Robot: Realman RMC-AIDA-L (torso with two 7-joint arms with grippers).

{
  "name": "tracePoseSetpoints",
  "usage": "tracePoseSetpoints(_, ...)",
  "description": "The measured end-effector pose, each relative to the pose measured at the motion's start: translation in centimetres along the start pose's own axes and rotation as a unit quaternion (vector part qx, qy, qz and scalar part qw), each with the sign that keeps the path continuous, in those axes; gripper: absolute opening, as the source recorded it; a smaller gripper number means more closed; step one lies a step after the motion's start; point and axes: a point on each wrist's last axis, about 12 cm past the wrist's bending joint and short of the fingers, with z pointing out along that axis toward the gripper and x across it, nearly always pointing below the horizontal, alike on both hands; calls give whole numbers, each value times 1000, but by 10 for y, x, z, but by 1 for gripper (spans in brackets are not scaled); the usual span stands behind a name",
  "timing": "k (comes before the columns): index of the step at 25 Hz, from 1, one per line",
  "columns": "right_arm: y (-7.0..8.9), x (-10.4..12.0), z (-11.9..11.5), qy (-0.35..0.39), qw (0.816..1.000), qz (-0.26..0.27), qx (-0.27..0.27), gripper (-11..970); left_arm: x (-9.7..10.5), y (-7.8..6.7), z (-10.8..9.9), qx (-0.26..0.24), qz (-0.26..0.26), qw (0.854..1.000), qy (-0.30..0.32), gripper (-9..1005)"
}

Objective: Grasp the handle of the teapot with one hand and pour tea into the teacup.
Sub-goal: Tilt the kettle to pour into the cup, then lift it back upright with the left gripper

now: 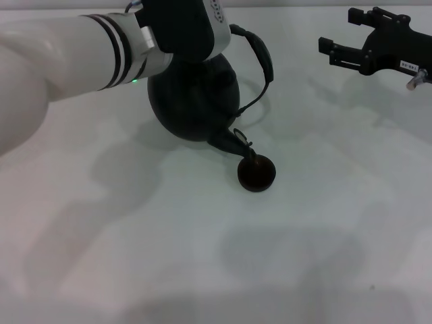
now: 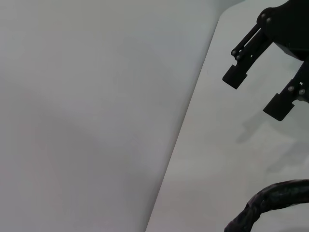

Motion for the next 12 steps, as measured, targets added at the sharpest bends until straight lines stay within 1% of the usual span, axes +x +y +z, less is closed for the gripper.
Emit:
tracePoseSetpoints(6,0,1,0,2,1000,3,-1,846,0,-1,0,3,-6,1000,-1,92)
tracePoseSetpoints(12,0,1,0,2,1000,3,0,845,5,-1,-2,7,-35,999,-6,93)
